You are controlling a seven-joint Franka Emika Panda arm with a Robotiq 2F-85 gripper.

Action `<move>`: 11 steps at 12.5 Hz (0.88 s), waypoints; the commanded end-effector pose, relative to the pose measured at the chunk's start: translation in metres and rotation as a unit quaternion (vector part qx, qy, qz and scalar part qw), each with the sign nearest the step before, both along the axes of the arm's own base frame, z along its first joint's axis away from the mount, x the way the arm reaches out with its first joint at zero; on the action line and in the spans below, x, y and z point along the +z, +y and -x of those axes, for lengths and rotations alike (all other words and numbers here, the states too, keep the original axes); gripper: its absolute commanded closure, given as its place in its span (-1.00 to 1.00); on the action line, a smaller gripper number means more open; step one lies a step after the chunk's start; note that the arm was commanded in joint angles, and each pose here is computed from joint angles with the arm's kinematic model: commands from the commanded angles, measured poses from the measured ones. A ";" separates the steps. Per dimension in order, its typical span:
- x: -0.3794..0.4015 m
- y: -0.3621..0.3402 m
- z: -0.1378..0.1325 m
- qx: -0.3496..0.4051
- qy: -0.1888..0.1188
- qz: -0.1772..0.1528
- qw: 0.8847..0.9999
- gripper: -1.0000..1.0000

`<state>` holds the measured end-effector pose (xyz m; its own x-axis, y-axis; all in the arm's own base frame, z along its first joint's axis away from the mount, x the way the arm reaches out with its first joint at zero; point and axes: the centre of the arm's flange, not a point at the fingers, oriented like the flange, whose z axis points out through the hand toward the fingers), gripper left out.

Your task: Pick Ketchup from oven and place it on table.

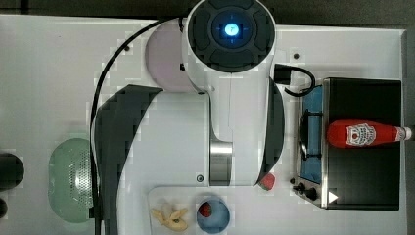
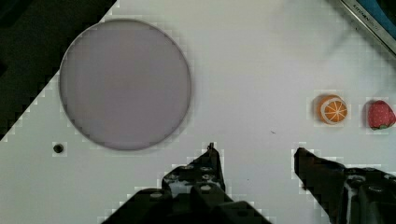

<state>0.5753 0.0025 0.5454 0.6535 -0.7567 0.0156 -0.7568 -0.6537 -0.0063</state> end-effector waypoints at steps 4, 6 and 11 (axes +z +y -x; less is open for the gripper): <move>0.086 -0.039 0.144 -0.040 0.021 -0.011 0.999 -1.00; 0.086 -0.053 0.138 -0.052 0.004 -0.014 0.999 -1.00; 0.055 -0.143 0.122 -0.136 -0.003 -0.030 0.990 -1.00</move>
